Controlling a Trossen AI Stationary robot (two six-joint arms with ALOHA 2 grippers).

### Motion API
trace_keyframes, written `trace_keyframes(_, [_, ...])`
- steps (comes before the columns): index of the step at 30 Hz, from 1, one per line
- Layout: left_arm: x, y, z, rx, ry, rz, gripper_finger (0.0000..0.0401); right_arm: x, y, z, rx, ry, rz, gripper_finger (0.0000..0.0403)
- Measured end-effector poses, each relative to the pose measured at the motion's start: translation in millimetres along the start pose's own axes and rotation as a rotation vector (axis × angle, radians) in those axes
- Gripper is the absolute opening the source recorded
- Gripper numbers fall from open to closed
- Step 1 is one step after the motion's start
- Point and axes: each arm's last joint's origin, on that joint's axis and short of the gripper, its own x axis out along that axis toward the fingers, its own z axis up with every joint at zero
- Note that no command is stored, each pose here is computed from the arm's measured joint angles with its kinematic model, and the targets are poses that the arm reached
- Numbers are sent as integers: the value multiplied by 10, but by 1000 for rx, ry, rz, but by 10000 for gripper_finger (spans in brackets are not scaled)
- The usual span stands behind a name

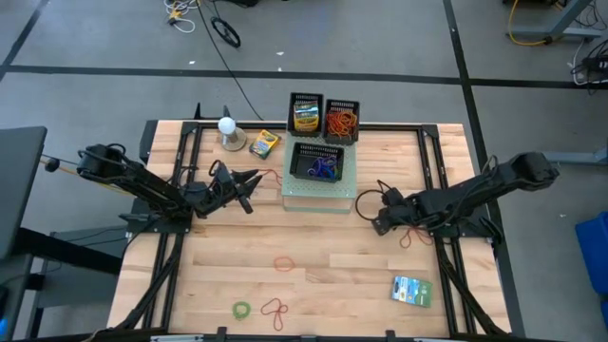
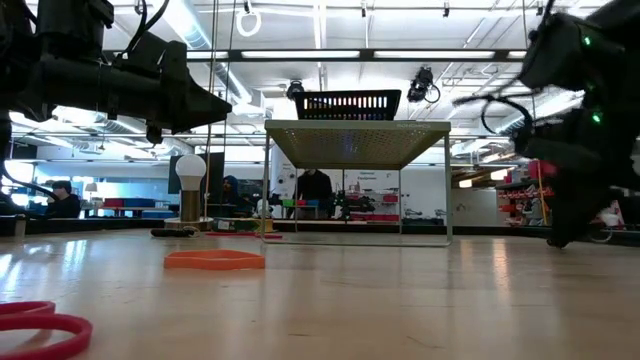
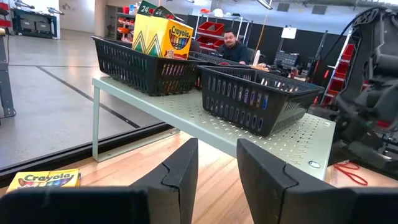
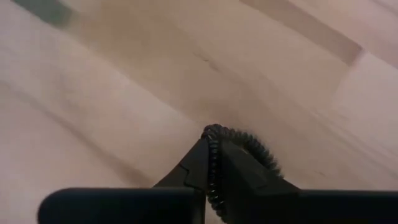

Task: Pick & Place Office Desk Supplies
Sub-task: Put the black spring keychain into the bottom black bin on the shelf

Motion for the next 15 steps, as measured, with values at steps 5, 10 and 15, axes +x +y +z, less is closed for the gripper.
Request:
trace_keyframes(5, [0,0,0,0,0,0,119,-306,259,122,-46,-28,80,30])
trace_keyframes(10, [0,0,0,0,0,0,119,-818,549,254,-117,-94,179,30])
trace_keyframes(15, [0,0,0,0,0,0,119,-1392,789,476,-175,-285,309,30])
